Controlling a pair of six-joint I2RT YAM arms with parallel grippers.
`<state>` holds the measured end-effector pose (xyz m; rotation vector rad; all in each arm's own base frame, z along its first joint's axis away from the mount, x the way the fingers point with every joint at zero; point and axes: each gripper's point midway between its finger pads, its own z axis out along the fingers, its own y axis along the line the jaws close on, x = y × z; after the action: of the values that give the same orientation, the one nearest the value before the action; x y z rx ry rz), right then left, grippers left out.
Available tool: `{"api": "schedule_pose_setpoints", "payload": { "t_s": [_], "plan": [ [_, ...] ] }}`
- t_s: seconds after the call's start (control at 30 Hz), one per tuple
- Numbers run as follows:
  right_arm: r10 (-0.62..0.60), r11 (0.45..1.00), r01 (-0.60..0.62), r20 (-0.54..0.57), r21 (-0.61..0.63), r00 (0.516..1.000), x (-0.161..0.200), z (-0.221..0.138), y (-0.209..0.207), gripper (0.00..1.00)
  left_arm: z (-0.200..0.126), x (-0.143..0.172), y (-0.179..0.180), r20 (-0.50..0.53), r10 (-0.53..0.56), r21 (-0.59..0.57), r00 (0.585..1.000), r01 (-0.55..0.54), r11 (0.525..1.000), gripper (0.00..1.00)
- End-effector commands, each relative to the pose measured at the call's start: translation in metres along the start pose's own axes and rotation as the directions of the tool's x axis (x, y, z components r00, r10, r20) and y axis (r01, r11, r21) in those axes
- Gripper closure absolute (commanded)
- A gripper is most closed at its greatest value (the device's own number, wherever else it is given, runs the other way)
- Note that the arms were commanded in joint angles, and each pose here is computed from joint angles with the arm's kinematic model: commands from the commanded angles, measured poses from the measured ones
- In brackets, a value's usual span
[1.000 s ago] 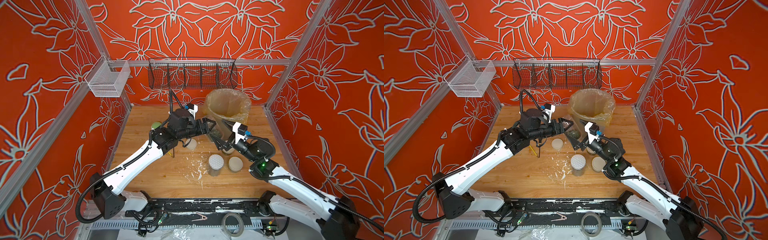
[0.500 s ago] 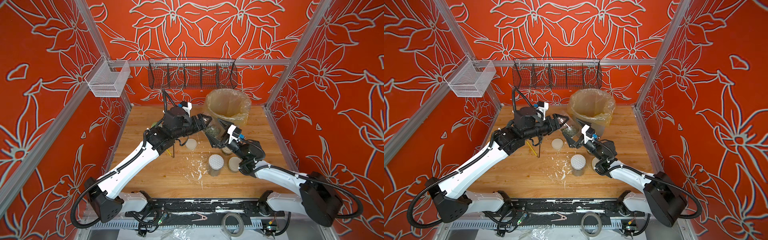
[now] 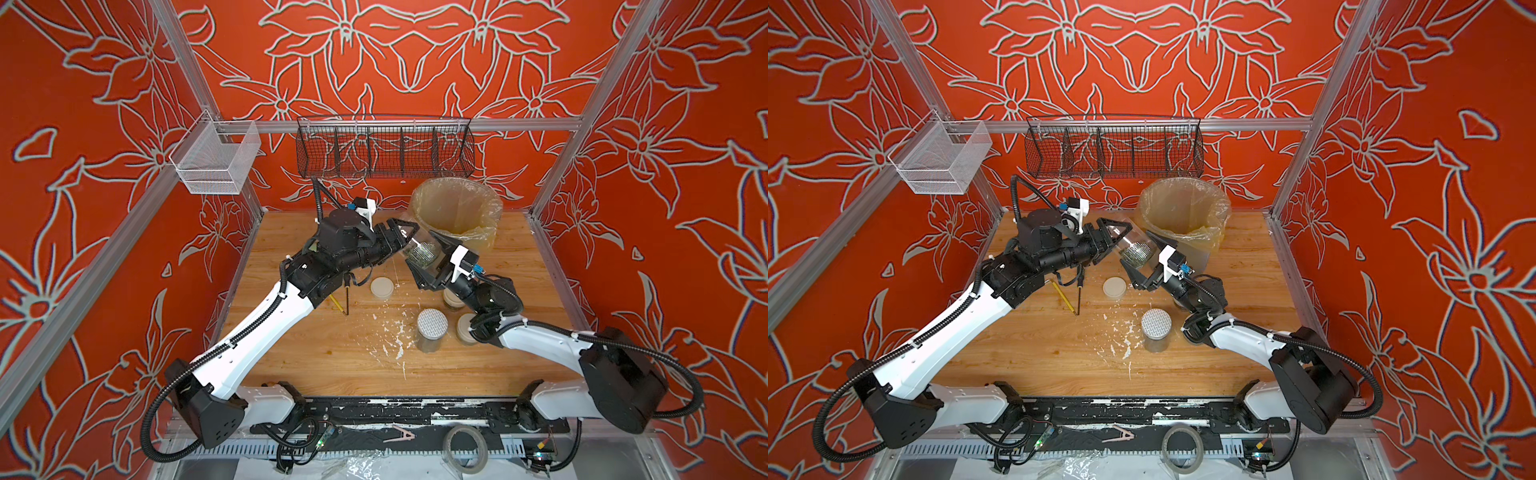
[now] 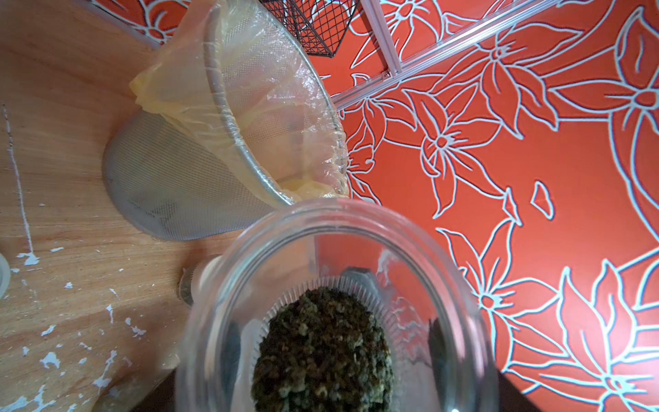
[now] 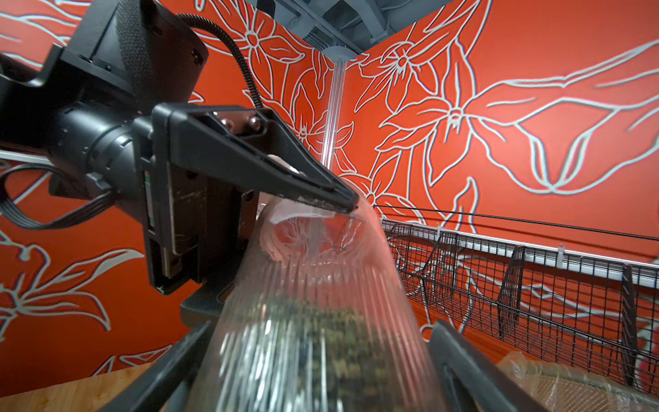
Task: Empty moldy tea leaves from jars
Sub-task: Adjust the jar.
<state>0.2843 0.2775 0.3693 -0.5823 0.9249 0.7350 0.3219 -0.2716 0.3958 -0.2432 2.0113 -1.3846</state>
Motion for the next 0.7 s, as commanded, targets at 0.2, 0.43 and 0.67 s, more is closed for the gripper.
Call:
{"api": "schedule_pose_setpoints", "payload": {
  "t_s": [0.2,0.43,0.67],
  "plan": [
    [0.011,1.0,-0.01,0.073,-0.026,0.997,-0.02,0.013,0.002,0.18,-0.013,-0.011,-0.041,0.023,-0.012,0.169,1.0,0.008,0.986,0.58],
    [0.018,1.0,-0.016,0.091,-0.023,0.996,-0.028,0.013,0.001,0.09,-0.013,-0.012,-0.038,0.019,-0.025,0.167,0.999,0.022,0.986,0.58],
    [0.011,1.0,-0.011,0.098,-0.004,0.995,-0.032,0.012,-0.002,0.06,-0.012,-0.013,-0.038,0.022,-0.028,0.166,0.999,0.024,0.986,0.58]
  ]
}}
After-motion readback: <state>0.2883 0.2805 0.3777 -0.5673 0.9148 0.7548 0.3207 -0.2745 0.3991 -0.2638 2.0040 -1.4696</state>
